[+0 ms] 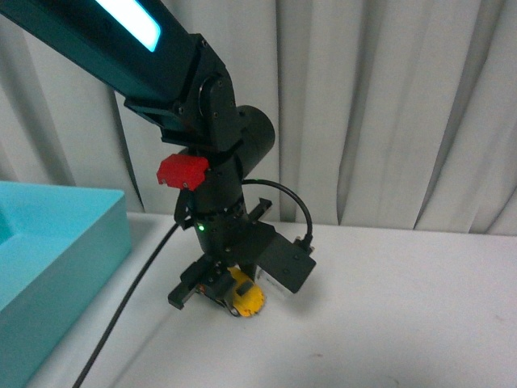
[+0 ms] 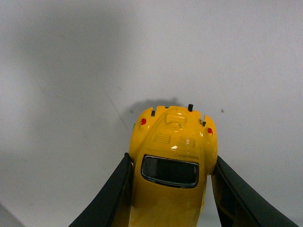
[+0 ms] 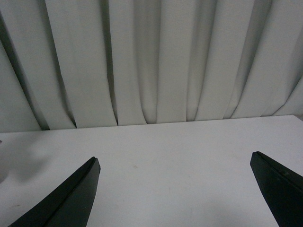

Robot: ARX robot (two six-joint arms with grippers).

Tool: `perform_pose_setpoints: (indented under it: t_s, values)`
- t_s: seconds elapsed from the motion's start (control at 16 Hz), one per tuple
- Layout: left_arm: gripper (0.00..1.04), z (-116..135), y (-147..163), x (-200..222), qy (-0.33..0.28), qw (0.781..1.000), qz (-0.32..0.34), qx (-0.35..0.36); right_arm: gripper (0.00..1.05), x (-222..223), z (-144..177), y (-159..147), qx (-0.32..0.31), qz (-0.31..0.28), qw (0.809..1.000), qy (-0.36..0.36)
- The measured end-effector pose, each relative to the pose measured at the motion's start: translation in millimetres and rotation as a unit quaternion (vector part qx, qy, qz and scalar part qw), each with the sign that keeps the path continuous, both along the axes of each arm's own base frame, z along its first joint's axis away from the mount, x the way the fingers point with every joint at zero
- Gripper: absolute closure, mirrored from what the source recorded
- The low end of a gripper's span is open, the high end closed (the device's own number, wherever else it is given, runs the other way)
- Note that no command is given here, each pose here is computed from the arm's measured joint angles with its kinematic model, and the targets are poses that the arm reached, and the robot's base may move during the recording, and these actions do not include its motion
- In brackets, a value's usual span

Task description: Wind up and store yellow beetle toy

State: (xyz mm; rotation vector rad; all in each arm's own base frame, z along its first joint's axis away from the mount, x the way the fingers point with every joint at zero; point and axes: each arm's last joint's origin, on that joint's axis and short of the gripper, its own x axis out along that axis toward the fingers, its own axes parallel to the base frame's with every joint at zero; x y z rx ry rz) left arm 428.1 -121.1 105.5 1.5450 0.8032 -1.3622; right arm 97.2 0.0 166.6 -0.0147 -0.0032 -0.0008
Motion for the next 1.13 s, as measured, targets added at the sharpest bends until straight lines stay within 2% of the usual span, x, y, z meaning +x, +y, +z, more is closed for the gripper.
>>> perform_pose_setpoints:
  t_s: [0.13,0.19,0.25,0.31,0.5,0.69,0.75,0.94,1.06,1.13]
  values:
    - [0.63,27.8,-15.9,1.4,-0.019,0.999,-0.03,-0.037,0.07,0.0,0.0,0.0,0.0,0.0,1.0,0.0]
    - [0.63,49.5,-21.6,1.5,-0.032,0.997,-0.041,-0.056,0.07,0.0,0.0,0.0,0.0,0.0,1.0,0.0]
    - [0.63,95.9,-22.9,5.2,-0.074,0.993,-0.041,-0.082,0.07,0.0,0.0,0.0,0.0,0.0,1.0,0.0]
    - [0.63,130.2,-7.5,16.2,-0.106,0.989,0.018,-0.104,0.07,0.0,0.0,0.0,0.0,0.0,1.0,0.0]
    - [0.63,155.6,27.6,29.6,-0.14,0.977,0.116,-0.115,0.07,0.0,0.0,0.0,0.0,0.0,1.0,0.0]
    - [0.63,181.1,73.0,34.2,-0.185,0.947,0.228,-0.127,0.07,0.0,0.0,0.0,0.0,0.0,1.0,0.0]
    - [0.63,192.2,92.7,32.6,-0.203,0.931,0.274,-0.13,0.07,0.0,0.0,0.0,0.0,0.0,1.0,0.0]
    - [0.63,225.6,160.1,6.3,-0.226,0.854,0.444,-0.149,0.07,0.0,0.0,0.0,0.0,0.0,1.0,0.0]
    - [0.63,228.3,192.0,-24.6,-0.207,0.794,0.557,-0.128,0.07,0.0,0.0,0.0,0.0,0.0,1.0,0.0]
    - [0.63,215.9,211.0,-44.3,-0.184,0.758,0.616,-0.105,0.07,0.0,0.0,0.0,0.0,0.0,1.0,0.0]
